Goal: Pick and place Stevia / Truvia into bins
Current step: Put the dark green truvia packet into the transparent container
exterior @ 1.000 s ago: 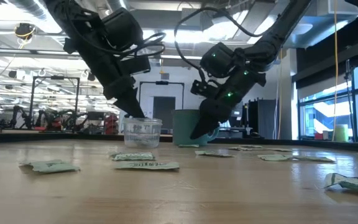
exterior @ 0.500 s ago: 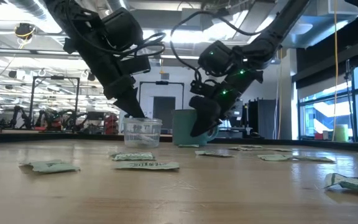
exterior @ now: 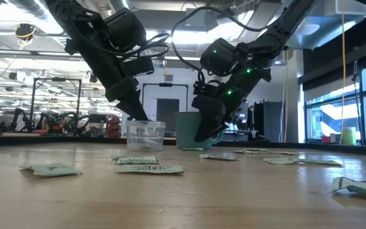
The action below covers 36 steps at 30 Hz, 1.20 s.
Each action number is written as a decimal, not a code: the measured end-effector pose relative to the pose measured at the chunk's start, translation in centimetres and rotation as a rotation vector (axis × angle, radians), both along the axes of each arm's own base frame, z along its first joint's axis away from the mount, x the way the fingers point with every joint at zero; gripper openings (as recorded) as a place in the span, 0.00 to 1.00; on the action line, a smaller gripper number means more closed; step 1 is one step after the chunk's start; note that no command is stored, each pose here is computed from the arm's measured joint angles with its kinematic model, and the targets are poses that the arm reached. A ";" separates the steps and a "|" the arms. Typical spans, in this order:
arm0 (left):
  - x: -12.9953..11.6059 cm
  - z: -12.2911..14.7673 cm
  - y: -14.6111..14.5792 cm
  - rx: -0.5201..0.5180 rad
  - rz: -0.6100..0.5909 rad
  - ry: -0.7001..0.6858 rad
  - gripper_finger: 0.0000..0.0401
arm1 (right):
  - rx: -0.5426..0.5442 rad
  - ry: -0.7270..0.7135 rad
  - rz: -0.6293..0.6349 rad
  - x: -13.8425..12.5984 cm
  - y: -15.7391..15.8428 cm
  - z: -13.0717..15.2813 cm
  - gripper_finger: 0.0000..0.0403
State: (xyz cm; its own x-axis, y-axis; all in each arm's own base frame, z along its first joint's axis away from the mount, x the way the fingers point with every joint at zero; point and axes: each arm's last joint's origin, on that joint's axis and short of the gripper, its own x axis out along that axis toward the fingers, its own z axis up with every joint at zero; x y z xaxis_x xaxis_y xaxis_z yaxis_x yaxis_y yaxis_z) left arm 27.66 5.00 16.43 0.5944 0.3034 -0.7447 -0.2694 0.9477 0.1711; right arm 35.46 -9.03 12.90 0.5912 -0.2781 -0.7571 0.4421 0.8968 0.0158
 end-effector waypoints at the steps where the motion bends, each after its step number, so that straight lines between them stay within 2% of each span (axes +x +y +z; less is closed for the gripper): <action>1: 0.0 0.0 0.0 0.000 0.000 0.000 0.14 | -0.001 0.001 0.003 0.0 0.1 0.0 0.22; 8: 0.0 0.0 0.0 -0.004 -0.004 -0.001 0.15 | 0.029 -0.016 -0.051 0.0 -0.1 -0.1 0.25; 20: 0.1 0.0 -0.2 -0.041 -0.037 -0.009 0.14 | 0.074 0.003 -0.111 -0.4 -0.2 -0.5 0.40; 25: 0.1 0.0 -0.1 -0.040 -0.036 -0.010 0.14 | 0.063 0.009 -0.096 -0.4 -0.2 -0.5 0.41; 36: 0.1 0.0 -0.2 -0.042 -0.037 -0.008 0.15 | 0.065 0.012 -0.117 0.0 -1.1 -2.7 0.39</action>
